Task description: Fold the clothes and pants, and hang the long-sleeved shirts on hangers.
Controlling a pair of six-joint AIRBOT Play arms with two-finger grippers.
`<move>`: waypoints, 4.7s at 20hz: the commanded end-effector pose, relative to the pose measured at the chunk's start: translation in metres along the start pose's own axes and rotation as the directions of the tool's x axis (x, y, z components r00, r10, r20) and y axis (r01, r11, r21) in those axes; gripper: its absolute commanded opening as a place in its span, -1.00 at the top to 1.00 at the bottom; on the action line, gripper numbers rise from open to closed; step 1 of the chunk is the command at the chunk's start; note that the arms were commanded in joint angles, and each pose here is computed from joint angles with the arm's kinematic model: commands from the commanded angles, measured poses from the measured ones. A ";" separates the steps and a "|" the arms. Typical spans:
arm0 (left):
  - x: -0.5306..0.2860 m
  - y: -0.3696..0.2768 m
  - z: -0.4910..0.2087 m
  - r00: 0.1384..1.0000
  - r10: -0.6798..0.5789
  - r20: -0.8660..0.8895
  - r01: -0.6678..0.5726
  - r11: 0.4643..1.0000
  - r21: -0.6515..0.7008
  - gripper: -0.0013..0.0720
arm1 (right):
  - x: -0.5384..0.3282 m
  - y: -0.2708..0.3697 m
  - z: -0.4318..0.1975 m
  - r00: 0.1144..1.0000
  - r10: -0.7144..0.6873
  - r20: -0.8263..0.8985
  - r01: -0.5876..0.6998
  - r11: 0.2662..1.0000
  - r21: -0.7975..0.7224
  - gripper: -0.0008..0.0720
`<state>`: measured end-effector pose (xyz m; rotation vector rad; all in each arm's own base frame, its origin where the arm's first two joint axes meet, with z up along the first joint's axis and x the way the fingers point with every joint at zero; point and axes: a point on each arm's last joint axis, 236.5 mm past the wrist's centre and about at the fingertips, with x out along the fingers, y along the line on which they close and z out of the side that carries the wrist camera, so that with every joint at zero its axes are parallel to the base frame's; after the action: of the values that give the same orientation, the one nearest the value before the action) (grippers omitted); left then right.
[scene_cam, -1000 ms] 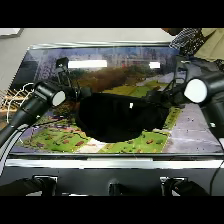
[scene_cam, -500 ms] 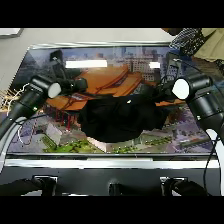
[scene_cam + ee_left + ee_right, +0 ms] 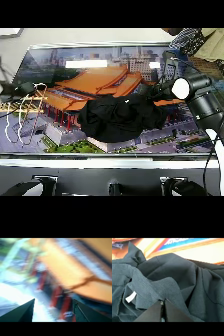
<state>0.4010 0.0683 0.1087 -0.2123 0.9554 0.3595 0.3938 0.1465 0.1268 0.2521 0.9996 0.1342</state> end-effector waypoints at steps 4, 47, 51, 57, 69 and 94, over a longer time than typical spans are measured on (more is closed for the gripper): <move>0.029 0.087 -0.055 0.975 0.134 -0.174 -0.120 0.989 0.089 -0.53 | 0.000 0.001 0.000 1.000 0.003 0.000 -0.003 1.000 -0.009 0.86; 0.125 0.125 -0.190 0.924 -0.029 -0.381 0.167 0.927 0.335 -0.53 | 0.000 -0.001 -0.001 1.000 -0.003 -0.005 0.003 1.000 -0.007 0.85; 0.129 0.125 -0.195 0.915 -0.032 -0.401 0.176 0.928 0.328 -0.43 | 0.000 -0.001 -0.001 1.000 -0.003 -0.005 0.003 1.000 -0.006 0.85; 0.129 0.125 -0.193 0.917 -0.031 -0.397 0.174 0.928 0.330 0.87 | 0.000 -0.001 -0.002 1.000 -0.005 -0.008 0.005 1.000 -0.007 0.85; 0.069 0.087 -0.059 0.990 -0.134 -0.043 0.141 0.939 0.314 0.88 | 0.000 -0.006 -0.005 0.999 -0.028 -0.020 0.028 0.999 -0.015 0.85; -0.089 -0.176 -0.276 0.730 -0.358 -0.582 0.656 0.131 0.743 0.88 | -0.009 -0.061 0.038 0.953 -0.259 0.159 0.267 0.963 -0.025 0.86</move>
<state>0.2352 -0.2096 0.0406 0.4903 1.0983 -0.9574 0.4206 0.0857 0.1373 0.1023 0.8672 -0.0840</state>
